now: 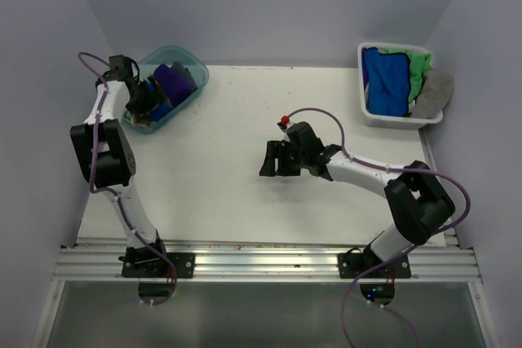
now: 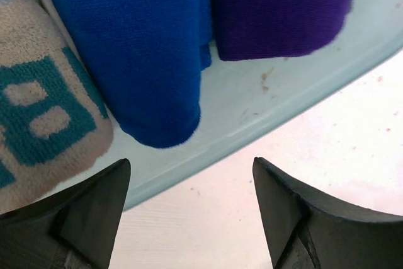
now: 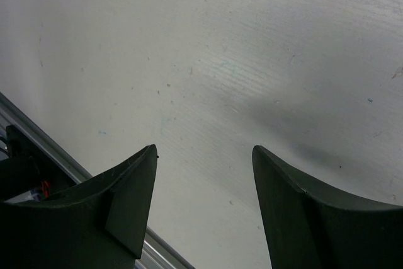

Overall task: Roll the towels
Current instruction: Place the rolled towel into the container

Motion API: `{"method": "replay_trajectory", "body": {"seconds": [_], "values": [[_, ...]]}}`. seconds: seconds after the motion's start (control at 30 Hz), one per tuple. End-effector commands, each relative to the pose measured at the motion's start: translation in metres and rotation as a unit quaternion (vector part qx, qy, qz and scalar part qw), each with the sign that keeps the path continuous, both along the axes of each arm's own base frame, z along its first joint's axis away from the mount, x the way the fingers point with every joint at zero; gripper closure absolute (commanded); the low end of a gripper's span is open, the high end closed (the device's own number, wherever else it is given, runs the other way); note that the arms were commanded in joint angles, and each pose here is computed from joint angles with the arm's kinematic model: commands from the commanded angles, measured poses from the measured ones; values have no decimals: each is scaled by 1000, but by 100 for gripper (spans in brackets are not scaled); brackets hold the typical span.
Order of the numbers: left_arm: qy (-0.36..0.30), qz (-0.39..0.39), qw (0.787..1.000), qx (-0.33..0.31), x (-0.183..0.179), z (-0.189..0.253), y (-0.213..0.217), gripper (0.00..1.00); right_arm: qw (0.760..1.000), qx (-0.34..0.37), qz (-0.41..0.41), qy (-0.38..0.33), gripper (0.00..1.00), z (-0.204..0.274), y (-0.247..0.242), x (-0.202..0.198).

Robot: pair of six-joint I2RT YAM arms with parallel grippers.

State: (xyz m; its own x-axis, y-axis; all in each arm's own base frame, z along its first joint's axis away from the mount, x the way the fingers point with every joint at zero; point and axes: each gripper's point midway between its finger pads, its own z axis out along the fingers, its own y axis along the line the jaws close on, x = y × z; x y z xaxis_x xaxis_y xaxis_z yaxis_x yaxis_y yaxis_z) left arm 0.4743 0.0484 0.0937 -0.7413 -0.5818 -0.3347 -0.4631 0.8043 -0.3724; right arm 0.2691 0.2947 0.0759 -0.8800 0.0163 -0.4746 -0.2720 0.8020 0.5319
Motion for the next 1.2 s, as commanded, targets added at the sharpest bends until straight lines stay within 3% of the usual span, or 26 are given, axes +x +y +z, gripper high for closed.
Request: {"method": "replay_trajectory", "body": {"seconds": [0.0, 0.17, 0.37, 0.57, 0.7, 0.77, 0.83, 1.0, 1.17], "values": [[-122, -25, 992, 10, 16, 90, -5, 18, 1000, 19, -2, -22, 35, 20, 5, 7], [-148, -28, 988, 10, 9, 120, -8, 18, 999, 16, -7, -28, 35, 24, 3, 8], [-154, 46, 982, 96, 3, 128, 32, 16, 999, 3, -14, -43, 35, 29, -5, 10], [-102, 74, 987, 96, 18, 65, 53, 17, 999, 4, -13, -42, 35, 29, -5, 7], [-66, 55, 995, 56, 23, 18, 41, 19, 999, 2, -18, -49, 35, 34, -9, 8], [-64, 47, 996, 43, 23, 15, 36, 19, 998, -3, -19, -53, 35, 37, -11, 8], [-73, 42, 996, 41, 21, 27, 33, 20, 998, -3, -25, -63, 35, 47, -14, 9], [-150, 26, 987, 52, 8, 112, 24, 19, 992, -35, -49, -115, 32, 78, -33, 21], [-191, 7, 979, 65, -19, 165, 11, 18, 960, -131, -168, -184, 13, 111, -92, 43]]}}
